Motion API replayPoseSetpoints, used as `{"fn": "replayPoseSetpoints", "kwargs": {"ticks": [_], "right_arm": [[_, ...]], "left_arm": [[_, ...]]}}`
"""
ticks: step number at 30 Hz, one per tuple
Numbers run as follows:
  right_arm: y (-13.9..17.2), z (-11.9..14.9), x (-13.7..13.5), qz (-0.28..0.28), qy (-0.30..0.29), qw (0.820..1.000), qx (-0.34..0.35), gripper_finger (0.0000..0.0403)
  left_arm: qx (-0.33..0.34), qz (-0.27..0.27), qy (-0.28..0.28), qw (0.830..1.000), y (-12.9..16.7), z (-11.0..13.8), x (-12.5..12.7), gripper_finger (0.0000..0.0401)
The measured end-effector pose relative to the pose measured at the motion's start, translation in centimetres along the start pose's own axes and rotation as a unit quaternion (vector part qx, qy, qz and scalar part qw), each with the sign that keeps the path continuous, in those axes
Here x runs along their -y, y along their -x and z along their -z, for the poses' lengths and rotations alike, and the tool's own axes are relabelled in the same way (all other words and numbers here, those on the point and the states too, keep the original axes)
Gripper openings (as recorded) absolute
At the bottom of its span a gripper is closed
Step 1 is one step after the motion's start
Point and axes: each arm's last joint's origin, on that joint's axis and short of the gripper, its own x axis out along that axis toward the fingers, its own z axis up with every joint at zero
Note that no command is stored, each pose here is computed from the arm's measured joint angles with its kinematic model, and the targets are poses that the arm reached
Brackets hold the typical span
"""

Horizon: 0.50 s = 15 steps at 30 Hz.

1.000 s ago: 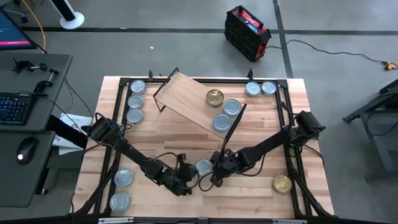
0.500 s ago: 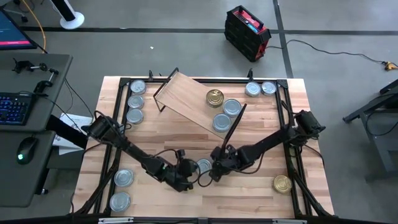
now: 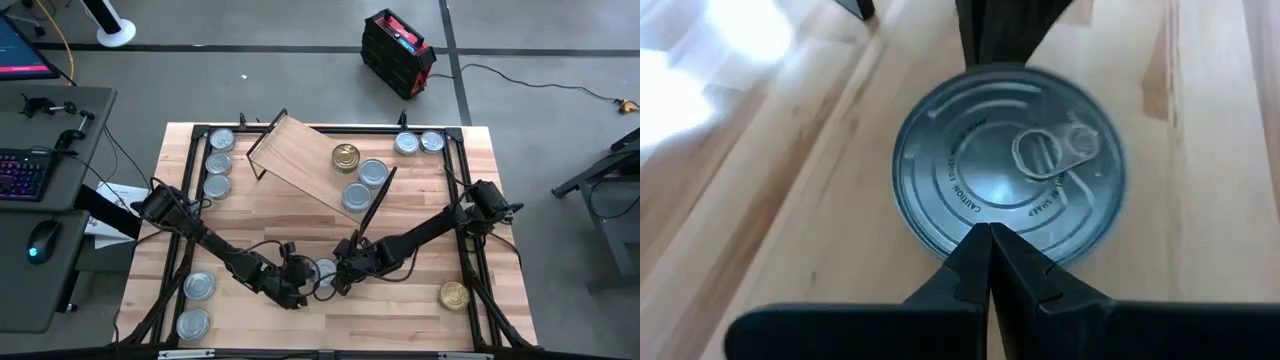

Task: Stack canned seafood by type on shelf
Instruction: Put the blue tuna can on the shelf

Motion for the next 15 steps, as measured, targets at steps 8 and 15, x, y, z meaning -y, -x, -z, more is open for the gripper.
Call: {"fn": "replayPoseSetpoints", "kwargs": {"ticks": [8,15], "right_arm": [[1.4,-0.1,-2.7,-0.040,0.020,0.999,0.003,0.0000],[2.7,-1.0,-4.5,-0.069,0.020,0.997,0.035,0.0000]], "left_arm": [[-0.005,-0.001,-0.018,1.000,0.6,0.7,0.6,0.0000],[-0.007,-0.010,-0.028,1.000,0.6,1.3,0.8,0.0000]]}}
